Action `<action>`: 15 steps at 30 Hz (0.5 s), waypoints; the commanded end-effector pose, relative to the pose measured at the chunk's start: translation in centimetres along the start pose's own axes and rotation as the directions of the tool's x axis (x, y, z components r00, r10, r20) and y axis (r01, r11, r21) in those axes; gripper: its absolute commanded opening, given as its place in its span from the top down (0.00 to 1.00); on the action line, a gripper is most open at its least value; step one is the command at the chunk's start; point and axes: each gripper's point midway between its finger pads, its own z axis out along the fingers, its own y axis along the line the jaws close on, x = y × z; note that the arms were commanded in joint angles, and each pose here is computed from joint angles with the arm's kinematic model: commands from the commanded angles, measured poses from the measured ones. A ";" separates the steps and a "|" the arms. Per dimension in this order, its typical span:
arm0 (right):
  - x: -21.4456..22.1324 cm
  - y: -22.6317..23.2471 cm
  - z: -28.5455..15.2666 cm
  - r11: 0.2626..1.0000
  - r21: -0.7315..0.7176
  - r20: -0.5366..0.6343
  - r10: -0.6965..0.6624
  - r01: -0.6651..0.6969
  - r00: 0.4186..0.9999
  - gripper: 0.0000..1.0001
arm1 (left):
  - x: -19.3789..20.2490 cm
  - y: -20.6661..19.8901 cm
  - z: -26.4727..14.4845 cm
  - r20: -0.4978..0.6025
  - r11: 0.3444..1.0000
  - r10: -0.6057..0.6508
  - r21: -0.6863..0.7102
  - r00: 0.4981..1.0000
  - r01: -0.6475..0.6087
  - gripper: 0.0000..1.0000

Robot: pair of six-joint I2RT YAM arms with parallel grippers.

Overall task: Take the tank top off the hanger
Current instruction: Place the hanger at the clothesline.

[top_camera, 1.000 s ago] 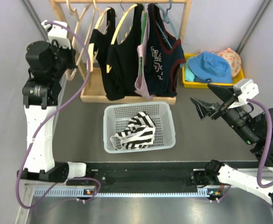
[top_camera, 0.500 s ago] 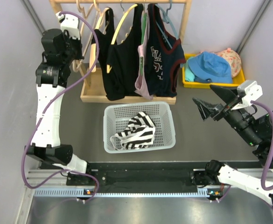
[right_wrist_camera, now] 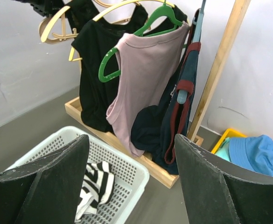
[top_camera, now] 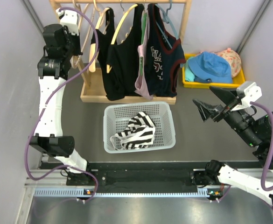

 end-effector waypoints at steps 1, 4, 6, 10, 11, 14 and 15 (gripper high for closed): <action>-0.5 -0.4 -0.3 1.000 0.023 0.025 0.020 -0.020 0.999 0.27 | -1.3 0.7 -0.5 0.040 1.000 0.005 -0.020 0.999 -0.004 1.00; -0.3 -0.4 -0.2 1.000 0.021 0.021 0.019 -0.019 1.000 0.27 | -1.3 0.4 -1.2 0.051 1.000 -0.004 -0.004 0.999 0.004 1.00; -0.2 -0.3 -0.1 1.000 0.019 0.018 0.019 -0.020 1.000 0.27 | -1.4 -0.1 -2.0 0.057 1.000 -0.012 0.026 0.998 0.010 0.83; -0.2 -0.2 0.1 1.000 0.019 0.019 0.021 -0.022 1.000 0.27 | -1.1 -0.9 -3.3 0.046 0.998 -0.024 0.064 0.999 0.021 0.38; -0.3 -0.3 0.1 1.000 0.020 0.022 0.022 -0.022 1.000 0.27 | -0.9 -1.0 -3.5 0.041 0.997 -0.024 0.070 0.999 0.021 0.33; -0.2 -0.1 0.3 1.000 0.016 0.018 0.022 -0.023 1.000 0.27 | -0.7 -1.1 -4.6 0.043 0.997 -0.036 0.074 0.998 0.033 0.15; -0.1 -0.1 0.3 1.000 0.016 0.017 0.022 -0.022 1.000 0.27 | -1.0 -1.1 -5.3 0.054 0.997 -0.039 0.075 0.998 0.035 0.14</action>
